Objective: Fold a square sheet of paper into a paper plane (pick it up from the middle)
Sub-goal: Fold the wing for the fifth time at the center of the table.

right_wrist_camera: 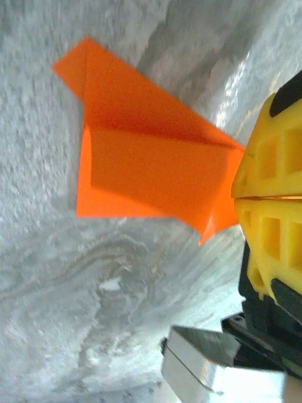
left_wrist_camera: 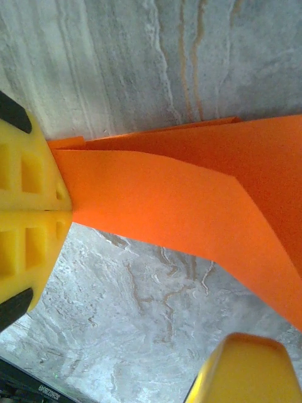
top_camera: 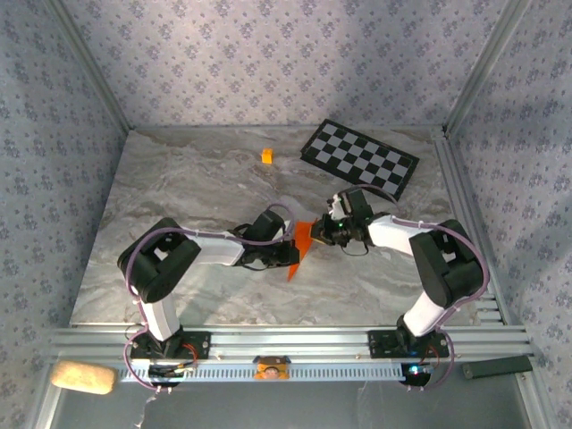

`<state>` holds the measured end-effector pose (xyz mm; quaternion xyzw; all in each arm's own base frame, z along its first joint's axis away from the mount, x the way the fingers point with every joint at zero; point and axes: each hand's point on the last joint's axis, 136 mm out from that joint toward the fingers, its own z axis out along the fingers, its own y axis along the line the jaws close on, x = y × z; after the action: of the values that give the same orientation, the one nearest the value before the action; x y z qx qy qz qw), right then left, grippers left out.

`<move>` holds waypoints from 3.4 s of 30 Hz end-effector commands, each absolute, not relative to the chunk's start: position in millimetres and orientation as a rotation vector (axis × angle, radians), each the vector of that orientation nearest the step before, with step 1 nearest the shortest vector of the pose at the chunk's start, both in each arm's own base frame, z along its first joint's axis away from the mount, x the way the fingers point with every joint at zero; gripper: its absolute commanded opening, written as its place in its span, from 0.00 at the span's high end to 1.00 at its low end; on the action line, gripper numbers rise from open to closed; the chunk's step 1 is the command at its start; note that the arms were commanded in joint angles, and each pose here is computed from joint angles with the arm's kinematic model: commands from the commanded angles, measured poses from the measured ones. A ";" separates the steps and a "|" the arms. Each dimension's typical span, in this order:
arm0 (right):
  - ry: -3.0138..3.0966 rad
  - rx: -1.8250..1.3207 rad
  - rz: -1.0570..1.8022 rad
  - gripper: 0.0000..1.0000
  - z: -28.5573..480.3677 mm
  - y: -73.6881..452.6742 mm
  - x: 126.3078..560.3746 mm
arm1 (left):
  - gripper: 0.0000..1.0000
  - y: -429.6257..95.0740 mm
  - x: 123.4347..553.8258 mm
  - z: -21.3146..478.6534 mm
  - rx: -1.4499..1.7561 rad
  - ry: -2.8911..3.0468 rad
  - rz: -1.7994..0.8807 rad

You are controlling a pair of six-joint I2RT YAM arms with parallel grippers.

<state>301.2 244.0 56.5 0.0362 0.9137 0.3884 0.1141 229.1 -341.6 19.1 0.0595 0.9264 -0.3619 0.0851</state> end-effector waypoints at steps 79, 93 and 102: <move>2.760 -0.084 1.081 0.89 39.3 255.0 318.2 | 1.00 -303.2 191.1 -38.2 0.102 2.982 -0.909; 2.716 0.221 0.900 0.89 29.4 189.7 373.1 | 1.00 -301.6 189.6 -40.0 0.095 2.977 -0.919; 2.608 0.090 1.003 0.88 72.5 209.4 365.3 | 1.00 -302.0 190.3 -39.6 0.089 2.981 -0.915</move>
<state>369.0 200.9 54.3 0.0519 0.9273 0.3346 0.1598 228.4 -343.9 18.8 0.0554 0.9147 -0.3887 0.0955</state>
